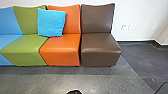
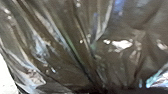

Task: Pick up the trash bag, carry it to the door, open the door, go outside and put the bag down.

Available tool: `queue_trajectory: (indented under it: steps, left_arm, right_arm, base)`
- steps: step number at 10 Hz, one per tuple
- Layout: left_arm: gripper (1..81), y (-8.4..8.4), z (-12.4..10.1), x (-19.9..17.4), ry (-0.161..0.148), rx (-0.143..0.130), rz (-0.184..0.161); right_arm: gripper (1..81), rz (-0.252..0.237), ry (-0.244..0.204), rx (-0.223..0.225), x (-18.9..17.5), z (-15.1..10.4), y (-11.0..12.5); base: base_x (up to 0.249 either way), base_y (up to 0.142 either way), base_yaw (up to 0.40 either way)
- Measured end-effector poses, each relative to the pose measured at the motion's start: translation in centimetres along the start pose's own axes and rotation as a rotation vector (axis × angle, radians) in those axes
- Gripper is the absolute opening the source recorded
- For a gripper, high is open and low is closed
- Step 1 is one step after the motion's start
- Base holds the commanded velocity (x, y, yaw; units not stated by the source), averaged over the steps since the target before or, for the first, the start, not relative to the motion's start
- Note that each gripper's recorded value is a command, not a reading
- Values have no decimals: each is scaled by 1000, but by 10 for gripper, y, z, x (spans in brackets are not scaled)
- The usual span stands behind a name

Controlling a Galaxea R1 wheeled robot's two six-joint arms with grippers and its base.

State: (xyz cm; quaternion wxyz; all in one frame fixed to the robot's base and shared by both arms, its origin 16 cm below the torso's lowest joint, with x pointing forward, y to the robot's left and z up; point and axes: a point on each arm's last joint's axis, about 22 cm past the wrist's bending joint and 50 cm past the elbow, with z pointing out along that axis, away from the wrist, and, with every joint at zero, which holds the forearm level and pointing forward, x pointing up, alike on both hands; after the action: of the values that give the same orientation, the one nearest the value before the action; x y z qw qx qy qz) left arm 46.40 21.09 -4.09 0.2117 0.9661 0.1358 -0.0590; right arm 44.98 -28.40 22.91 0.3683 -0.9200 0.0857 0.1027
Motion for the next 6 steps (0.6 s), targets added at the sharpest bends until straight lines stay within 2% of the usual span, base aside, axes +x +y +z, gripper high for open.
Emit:
queue_trajectory:
  steps: [1, 2, 5, 6]
  left_arm:
    - [10, 15, -17, 4, 13, -17, 14]
    - [10, 22, -34, 9, 27, -22, 22]
    - [10, 25, -90, 13, 67, -13, 29]
    - [10, 33, -107, 11, 73, -23, 38]
  right_arm:
    - [811, -5, 6, 0, -4, -9, -9]
    - [811, -13, 15, -2, -8, -20, -18]
    - [811, -3, 39, -15, -25, -35, -30]
    - [811, 2, 41, -15, -35, -34, -34]
  base:
    - [0, 0, 0]
    - [0, 0, 0]
    - [0, 0, 0]
    - [0, 0, 0]
